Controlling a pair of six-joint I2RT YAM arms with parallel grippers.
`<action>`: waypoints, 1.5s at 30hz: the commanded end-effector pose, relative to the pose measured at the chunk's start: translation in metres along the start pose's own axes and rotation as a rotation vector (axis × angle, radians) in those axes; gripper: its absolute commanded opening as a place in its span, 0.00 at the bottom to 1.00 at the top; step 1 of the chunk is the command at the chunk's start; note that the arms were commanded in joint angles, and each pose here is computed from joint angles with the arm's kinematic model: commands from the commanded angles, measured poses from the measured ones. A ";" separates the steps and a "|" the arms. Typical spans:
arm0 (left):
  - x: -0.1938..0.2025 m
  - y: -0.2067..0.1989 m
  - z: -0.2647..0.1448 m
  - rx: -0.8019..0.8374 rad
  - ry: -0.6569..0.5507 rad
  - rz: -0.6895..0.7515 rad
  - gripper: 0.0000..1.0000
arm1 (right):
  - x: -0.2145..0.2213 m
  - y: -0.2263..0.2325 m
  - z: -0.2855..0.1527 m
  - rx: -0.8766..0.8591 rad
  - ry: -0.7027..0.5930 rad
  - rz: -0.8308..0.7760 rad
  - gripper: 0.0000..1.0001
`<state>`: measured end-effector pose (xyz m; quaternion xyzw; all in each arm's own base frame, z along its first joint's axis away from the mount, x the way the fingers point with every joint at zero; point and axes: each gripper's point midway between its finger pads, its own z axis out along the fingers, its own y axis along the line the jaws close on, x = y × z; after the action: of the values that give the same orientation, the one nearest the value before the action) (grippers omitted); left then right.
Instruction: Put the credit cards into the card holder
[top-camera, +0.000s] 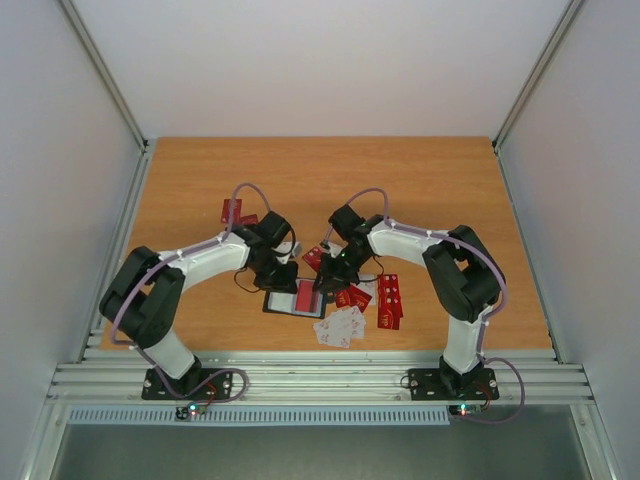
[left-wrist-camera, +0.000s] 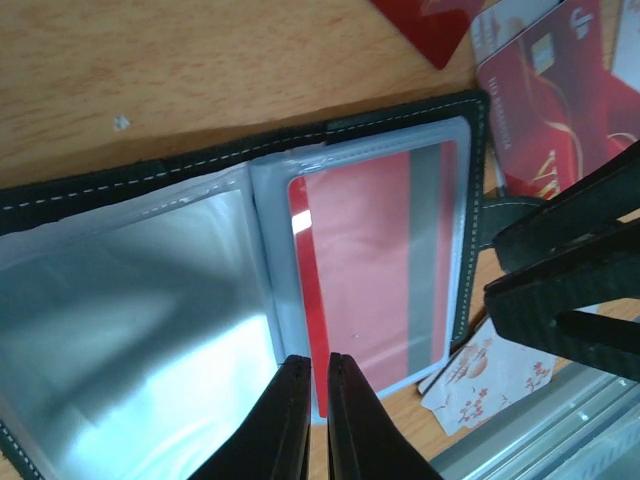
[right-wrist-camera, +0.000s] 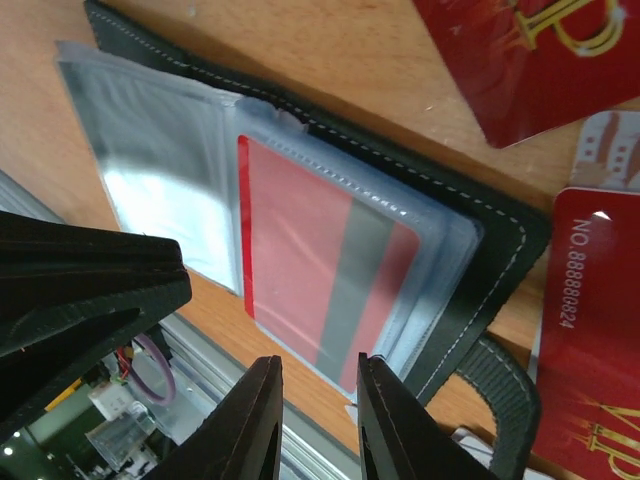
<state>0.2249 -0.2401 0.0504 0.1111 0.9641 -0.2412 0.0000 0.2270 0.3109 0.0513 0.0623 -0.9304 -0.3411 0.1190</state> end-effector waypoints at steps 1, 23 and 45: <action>0.004 0.005 0.013 0.013 0.029 0.001 0.09 | -0.003 -0.010 0.005 0.019 0.003 0.059 0.23; 0.009 0.012 0.038 0.022 0.108 -0.010 0.03 | -0.006 -0.027 0.020 0.057 0.037 0.084 0.26; 0.002 0.008 0.042 0.030 0.104 -0.029 0.02 | -0.003 -0.013 0.015 0.025 0.069 0.012 0.25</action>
<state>0.2155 -0.2461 0.0183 0.1092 0.9600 -0.2509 -0.0600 0.2273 0.3068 0.0320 0.0570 -0.9344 -0.3202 0.1449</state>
